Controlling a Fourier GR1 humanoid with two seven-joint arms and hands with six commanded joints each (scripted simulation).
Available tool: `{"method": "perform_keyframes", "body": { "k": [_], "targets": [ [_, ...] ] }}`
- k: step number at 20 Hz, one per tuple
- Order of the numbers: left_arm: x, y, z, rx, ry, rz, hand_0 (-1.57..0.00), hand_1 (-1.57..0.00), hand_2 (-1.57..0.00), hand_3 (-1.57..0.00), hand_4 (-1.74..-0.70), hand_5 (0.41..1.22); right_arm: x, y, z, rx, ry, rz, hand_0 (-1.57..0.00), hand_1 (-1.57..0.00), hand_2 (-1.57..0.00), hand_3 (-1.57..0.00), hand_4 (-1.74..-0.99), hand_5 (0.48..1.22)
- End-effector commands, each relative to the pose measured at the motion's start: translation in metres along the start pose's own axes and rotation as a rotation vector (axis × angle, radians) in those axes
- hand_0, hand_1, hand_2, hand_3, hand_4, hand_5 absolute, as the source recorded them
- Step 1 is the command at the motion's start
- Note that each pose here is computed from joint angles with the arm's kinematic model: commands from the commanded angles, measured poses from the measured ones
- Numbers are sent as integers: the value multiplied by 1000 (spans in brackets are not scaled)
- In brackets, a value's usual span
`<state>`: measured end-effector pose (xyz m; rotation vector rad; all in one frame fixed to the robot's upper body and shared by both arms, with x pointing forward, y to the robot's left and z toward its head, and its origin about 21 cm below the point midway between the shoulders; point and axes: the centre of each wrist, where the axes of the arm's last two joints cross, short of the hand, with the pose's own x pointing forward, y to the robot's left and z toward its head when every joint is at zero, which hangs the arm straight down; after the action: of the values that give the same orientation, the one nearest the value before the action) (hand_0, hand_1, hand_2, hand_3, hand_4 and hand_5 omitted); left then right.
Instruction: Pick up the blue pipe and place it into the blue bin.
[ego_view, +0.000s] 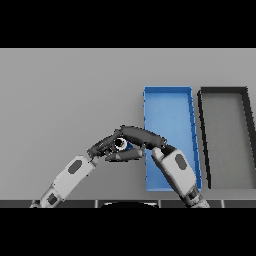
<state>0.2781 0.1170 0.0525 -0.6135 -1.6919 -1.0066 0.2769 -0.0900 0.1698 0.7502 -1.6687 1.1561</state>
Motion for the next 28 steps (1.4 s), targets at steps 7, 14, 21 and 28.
{"method": "perform_keyframes", "body": {
  "k": [7,14,21,28],
  "targets": [
    [-7,-2,1,34,82,-3,-53,-43,-44,-17,-830,659,3,2,0,-17,-42,3,-1570,-1570,-1570,-1570,-1485,1219],
    [-6,-7,8,67,183,36,-10,-8,-8,-3,-878,572,6,-5,-3,-22,-89,-175,-1571,-1571,-1571,-1571,-1492,1221],
    [-8,-3,13,64,203,40,-1,-1,-1,0,-865,509,58,-38,-7,-54,-129,-296,-1571,-1571,-1571,-1571,-1492,1221],
    [-3,-5,13,56,191,39,1,1,1,1,-864,483,119,-100,-4,-205,-254,-167,-1571,-1571,-1571,-1571,-1496,1221]
  ]
}}
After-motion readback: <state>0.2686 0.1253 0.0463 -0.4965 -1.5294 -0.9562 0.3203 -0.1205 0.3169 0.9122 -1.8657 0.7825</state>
